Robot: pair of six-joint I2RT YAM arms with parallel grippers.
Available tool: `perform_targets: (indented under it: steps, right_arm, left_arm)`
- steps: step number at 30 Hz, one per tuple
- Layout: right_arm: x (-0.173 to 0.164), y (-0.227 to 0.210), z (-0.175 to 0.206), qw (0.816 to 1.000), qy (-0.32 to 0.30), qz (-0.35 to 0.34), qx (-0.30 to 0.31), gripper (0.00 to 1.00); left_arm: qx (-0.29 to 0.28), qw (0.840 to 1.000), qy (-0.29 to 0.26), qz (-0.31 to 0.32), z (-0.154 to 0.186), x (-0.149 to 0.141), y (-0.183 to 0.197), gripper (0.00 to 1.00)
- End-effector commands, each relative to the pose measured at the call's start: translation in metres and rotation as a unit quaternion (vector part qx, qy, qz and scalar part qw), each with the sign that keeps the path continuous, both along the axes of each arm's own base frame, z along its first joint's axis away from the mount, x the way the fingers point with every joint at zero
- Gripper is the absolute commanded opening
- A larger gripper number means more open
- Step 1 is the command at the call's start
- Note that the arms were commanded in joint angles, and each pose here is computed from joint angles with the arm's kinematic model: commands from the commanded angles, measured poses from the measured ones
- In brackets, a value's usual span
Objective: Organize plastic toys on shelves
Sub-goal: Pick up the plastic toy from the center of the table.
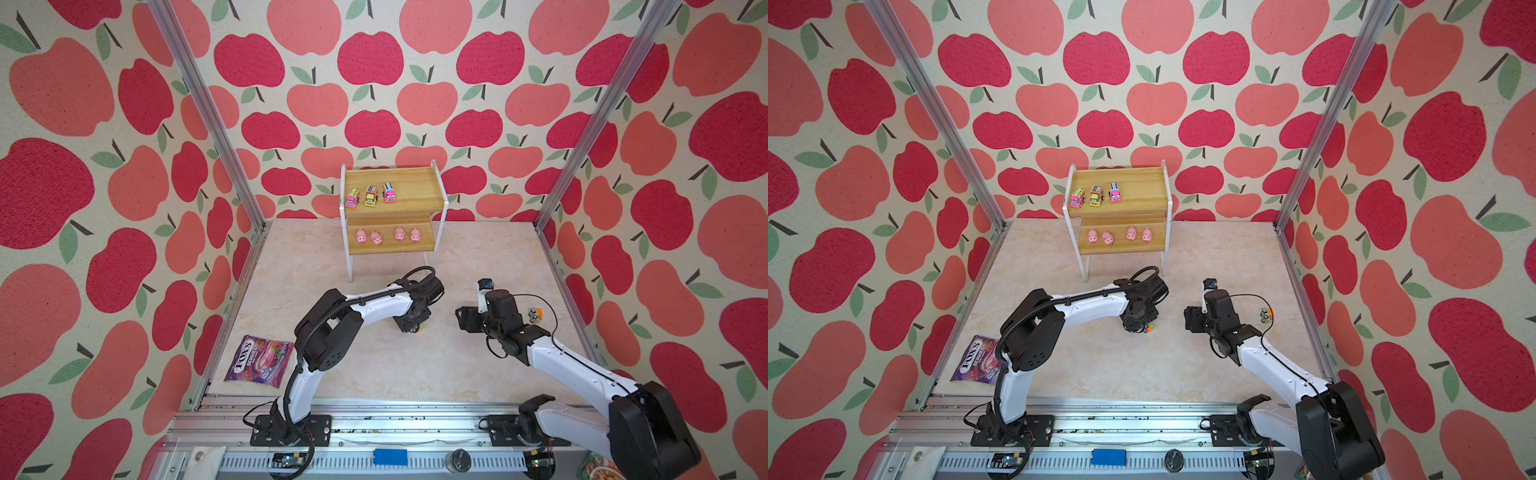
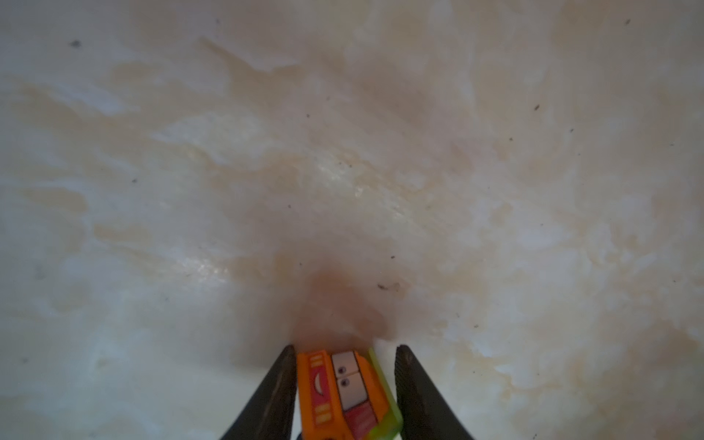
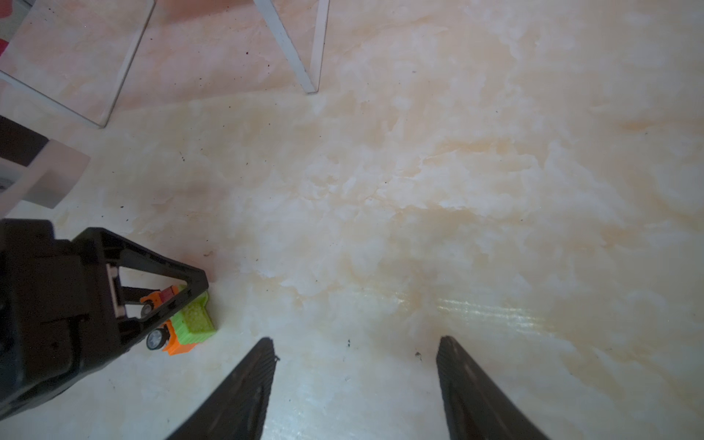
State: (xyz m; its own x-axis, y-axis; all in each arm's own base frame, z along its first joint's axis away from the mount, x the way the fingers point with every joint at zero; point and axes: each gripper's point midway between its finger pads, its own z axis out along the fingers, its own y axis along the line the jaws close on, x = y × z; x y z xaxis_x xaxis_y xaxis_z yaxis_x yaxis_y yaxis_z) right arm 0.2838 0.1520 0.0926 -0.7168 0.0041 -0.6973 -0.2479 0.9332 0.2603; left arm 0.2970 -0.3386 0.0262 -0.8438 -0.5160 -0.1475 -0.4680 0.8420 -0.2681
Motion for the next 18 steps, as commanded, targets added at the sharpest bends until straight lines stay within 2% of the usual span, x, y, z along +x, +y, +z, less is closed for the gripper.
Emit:
perform_targets:
  steps: [1,8,13,18]
  right_arm:
    - [-0.008,0.007,0.002,0.999,-0.010,0.031,0.018,0.70]
    - [-0.018,0.027,0.013,0.993,-0.034,0.086,0.072,0.70]
    - [-0.029,0.051,0.022,0.979,-0.052,0.142,0.135,0.70]
    - [-0.037,0.073,0.026,0.967,-0.064,0.178,0.172,0.70]
  left_arm:
    - [-0.075,0.997,-0.032,-0.002,0.011,0.010,-0.016,0.38]
    - [-0.135,0.989,-0.065,-0.017,0.028,0.014,-0.015,0.36]
    - [-0.178,0.979,-0.094,-0.022,0.041,0.021,-0.014,0.37]
    - [-0.213,0.970,-0.116,-0.019,0.051,0.026,-0.012,0.37]
